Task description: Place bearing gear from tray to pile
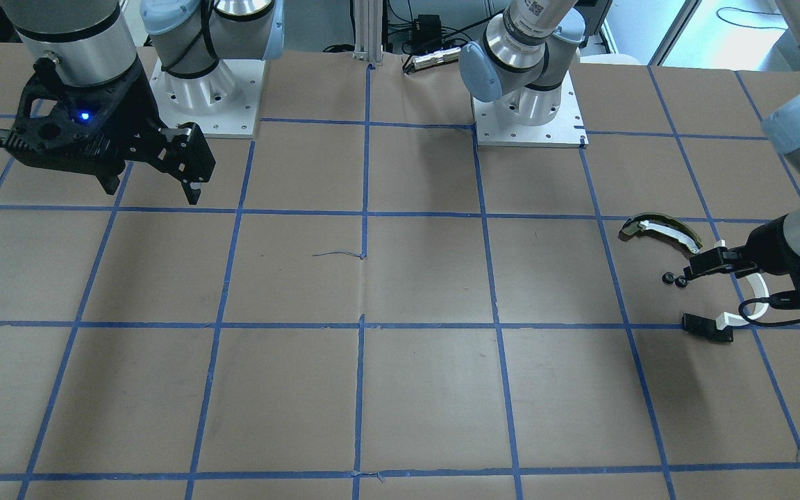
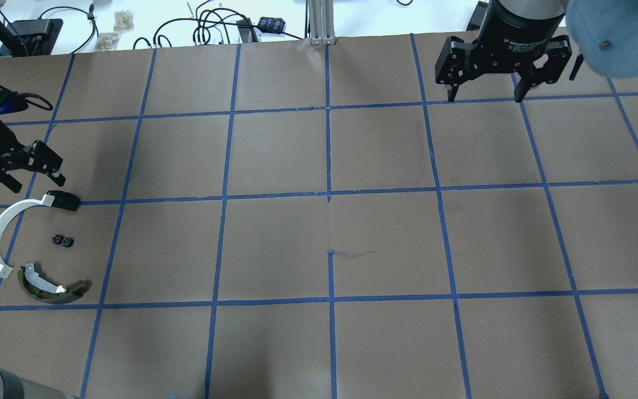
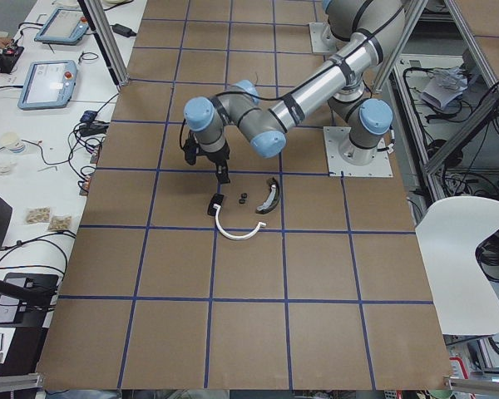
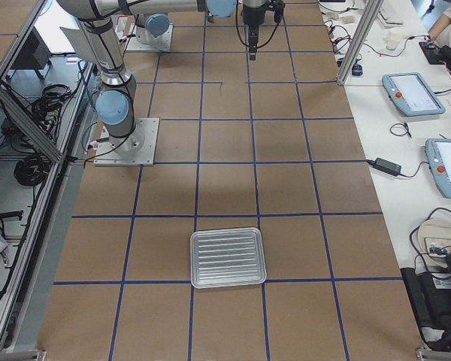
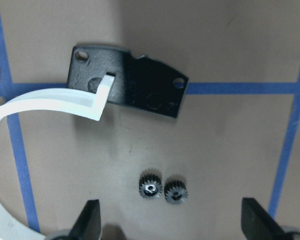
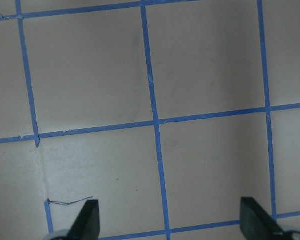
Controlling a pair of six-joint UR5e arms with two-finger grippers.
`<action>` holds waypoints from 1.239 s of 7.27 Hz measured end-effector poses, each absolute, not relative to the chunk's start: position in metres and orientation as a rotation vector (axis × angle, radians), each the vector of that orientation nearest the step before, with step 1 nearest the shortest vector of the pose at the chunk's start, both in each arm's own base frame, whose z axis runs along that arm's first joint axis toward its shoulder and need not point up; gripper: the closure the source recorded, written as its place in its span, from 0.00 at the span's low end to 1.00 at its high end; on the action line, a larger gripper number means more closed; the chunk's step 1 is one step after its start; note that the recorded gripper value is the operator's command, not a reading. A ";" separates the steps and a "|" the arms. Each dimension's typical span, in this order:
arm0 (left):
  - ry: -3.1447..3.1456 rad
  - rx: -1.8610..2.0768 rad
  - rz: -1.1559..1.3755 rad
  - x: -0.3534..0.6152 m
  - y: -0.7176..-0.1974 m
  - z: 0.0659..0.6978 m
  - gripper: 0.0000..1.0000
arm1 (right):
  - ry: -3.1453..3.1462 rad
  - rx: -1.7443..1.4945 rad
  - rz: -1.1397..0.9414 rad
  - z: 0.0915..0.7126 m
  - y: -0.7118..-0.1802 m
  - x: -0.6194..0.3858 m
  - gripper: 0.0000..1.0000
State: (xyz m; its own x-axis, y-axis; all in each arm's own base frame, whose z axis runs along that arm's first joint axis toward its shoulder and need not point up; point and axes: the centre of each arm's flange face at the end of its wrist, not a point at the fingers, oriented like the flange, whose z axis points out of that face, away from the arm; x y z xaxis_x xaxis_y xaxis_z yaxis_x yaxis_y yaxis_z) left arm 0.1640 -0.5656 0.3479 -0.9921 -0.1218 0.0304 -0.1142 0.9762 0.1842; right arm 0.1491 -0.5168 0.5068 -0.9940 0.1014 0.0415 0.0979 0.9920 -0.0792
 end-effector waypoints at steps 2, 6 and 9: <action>-3.125 0.260 -0.241 0.065 -0.581 0.452 0.00 | -3.090 -0.155 0.119 0.507 -0.517 0.149 0.00; -3.123 0.140 -0.157 -0.087 -0.559 0.519 0.00 | -3.090 -0.155 0.117 0.507 -0.517 0.149 0.00; -3.115 0.036 -0.155 -0.132 -0.535 0.496 0.00 | -3.090 -0.154 0.117 0.506 -0.517 0.149 0.00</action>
